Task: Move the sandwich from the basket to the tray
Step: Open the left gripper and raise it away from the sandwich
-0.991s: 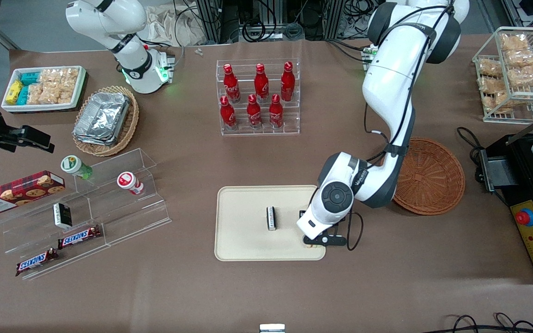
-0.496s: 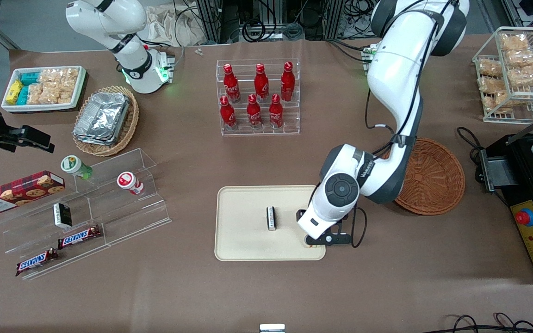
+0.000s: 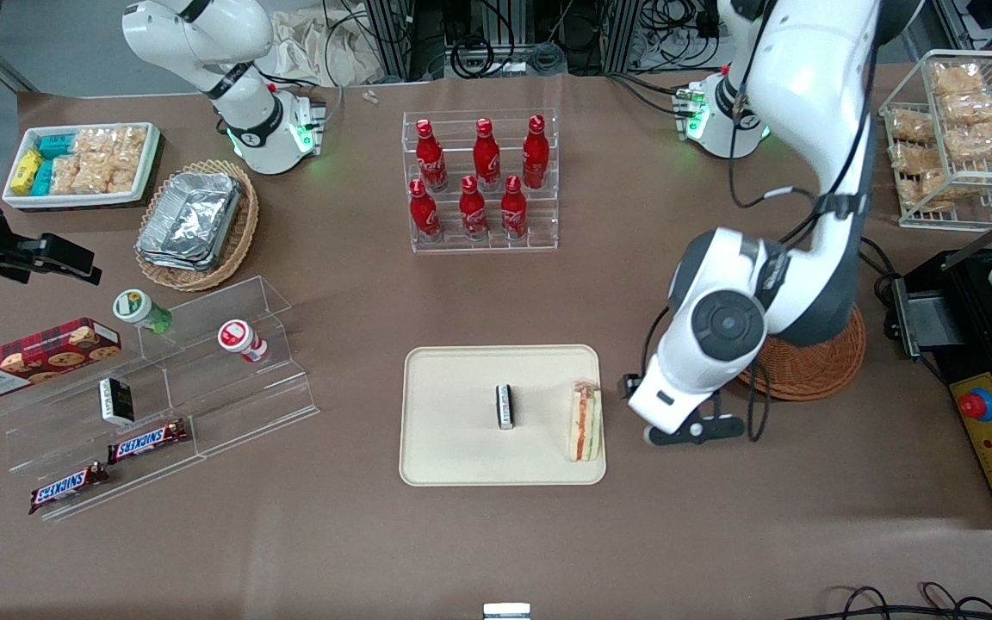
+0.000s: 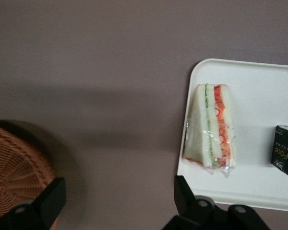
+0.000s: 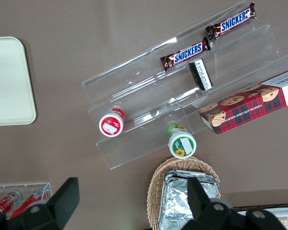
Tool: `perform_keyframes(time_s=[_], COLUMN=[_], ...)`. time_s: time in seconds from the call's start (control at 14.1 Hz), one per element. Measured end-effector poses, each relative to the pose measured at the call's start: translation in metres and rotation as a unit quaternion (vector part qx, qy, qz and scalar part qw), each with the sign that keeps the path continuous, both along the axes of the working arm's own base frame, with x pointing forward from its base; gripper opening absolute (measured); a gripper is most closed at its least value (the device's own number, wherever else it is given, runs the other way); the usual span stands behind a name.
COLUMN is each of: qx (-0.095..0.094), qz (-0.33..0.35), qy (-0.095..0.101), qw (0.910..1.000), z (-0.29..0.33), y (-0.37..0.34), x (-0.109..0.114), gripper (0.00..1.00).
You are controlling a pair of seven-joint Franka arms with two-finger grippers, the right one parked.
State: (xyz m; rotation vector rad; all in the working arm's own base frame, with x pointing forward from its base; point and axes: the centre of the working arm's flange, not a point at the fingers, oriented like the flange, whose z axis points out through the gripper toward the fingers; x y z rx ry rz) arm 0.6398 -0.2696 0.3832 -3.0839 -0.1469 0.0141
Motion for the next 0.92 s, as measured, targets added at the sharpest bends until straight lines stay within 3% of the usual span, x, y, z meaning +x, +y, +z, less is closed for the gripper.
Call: perform_keyframes(time_s=[0.28,0.5,0.92], qx=[-0.009,-0.009,-0.027], qz=[-0.003,-0.001,0.011], qy=[-0.019,0.001,0.023], qw=[0.9998,1.0000,0.9993], z=[0.070,0.104,0.141], y=[0.069,0.133,0.258], x=[-0.050,-0.084,-0.061], gripper=[1.00,1.00,1.00])
